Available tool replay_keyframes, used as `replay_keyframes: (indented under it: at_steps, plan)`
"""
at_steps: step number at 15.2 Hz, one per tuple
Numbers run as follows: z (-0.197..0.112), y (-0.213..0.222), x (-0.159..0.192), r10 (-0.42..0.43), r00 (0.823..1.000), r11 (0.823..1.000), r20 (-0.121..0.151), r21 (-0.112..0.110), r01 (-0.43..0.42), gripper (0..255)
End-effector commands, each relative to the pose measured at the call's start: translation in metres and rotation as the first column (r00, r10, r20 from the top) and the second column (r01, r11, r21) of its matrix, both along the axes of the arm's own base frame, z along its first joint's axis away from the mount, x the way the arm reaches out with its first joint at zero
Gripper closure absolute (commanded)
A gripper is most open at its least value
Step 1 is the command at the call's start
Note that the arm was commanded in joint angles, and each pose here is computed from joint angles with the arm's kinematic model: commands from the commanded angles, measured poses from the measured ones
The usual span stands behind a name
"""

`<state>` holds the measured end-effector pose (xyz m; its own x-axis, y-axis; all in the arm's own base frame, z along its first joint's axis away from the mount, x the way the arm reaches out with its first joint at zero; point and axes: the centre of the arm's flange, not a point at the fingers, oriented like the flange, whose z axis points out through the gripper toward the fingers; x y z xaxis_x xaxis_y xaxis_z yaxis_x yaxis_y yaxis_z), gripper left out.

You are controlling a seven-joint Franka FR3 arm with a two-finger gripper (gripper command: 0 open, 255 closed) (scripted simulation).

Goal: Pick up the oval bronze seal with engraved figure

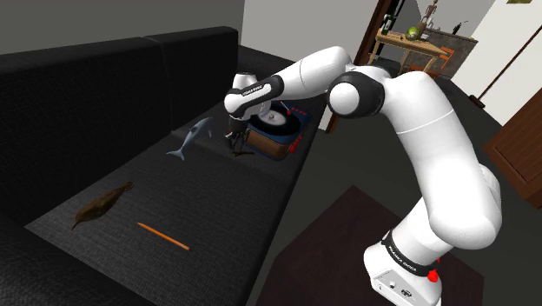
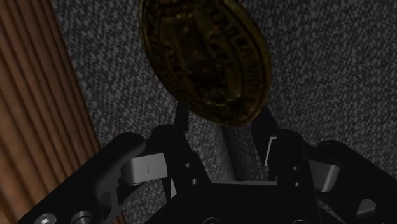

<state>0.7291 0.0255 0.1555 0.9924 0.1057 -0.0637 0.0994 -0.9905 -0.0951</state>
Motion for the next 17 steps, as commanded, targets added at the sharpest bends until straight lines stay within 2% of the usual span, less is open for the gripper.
replay_keyframes:
  at_steps: [1,7,17]
  plan:
    - [-0.009,-0.005,-0.004,-0.004,1.000,1.000,-0.013,-0.005,0.004,255]
    - [-0.007,-0.004,0.001,-0.005,1.000,1.000,-0.014,-0.005,0.005,255]
    - [0.046,-0.004,0.000,-0.005,1.000,1.000,-0.014,-0.005,0.005,255]
